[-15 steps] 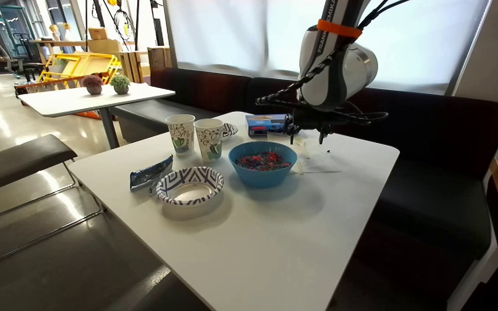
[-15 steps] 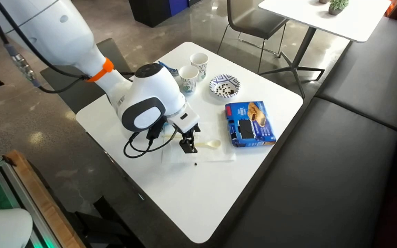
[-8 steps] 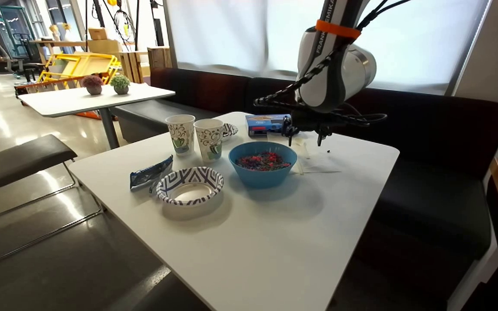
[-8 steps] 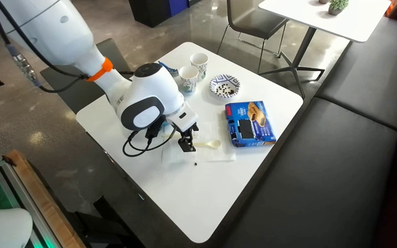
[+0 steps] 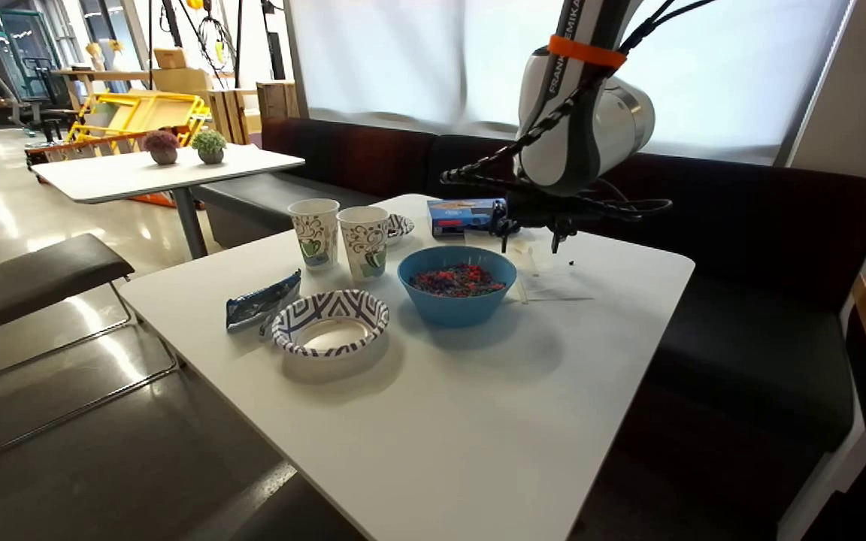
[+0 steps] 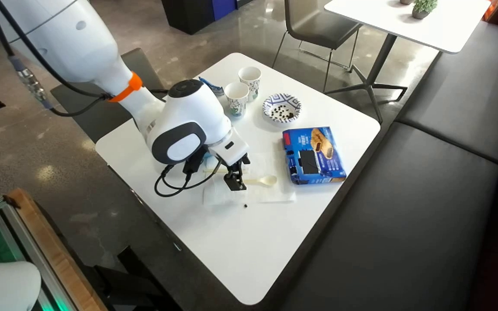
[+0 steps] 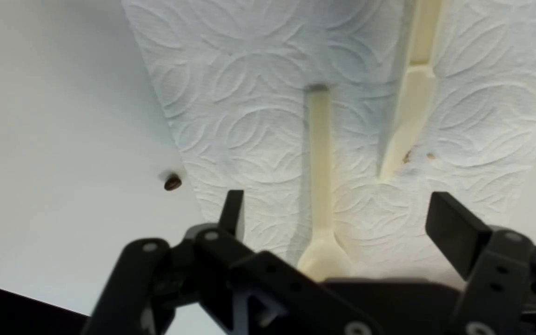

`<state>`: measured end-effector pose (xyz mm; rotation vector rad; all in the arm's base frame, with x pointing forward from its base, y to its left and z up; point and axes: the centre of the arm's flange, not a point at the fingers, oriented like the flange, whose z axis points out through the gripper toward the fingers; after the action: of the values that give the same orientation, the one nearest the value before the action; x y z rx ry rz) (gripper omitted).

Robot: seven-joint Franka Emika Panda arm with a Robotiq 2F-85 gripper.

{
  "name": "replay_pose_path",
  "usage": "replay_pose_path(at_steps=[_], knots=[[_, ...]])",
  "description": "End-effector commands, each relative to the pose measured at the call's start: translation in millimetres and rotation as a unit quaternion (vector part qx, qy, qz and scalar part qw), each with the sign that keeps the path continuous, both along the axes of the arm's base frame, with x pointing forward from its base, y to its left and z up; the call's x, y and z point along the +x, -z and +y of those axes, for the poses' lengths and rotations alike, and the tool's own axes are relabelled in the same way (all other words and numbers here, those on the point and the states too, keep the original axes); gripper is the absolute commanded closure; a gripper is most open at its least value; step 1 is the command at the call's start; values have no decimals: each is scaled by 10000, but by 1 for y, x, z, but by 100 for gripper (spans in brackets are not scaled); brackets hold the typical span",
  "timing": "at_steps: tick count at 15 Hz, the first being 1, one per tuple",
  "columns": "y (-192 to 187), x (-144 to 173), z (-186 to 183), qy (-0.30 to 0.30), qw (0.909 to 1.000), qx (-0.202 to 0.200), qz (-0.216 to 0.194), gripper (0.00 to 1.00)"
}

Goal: Use the spoon to scoop some of the blue bowl's contents into the closest cup

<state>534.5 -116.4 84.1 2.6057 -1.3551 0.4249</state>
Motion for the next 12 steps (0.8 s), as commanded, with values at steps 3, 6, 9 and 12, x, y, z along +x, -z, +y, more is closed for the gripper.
replay_pose_path(at_steps=[3,6,9,12], knots=[[7,0,-4,176,9990,-139,-387,0],[9,0,-6,262,9981,-223,-502,0],[12,-1,-6,324,9975,-280,-564,0],[15,-2,-6,371,9970,-357,-585,12]])
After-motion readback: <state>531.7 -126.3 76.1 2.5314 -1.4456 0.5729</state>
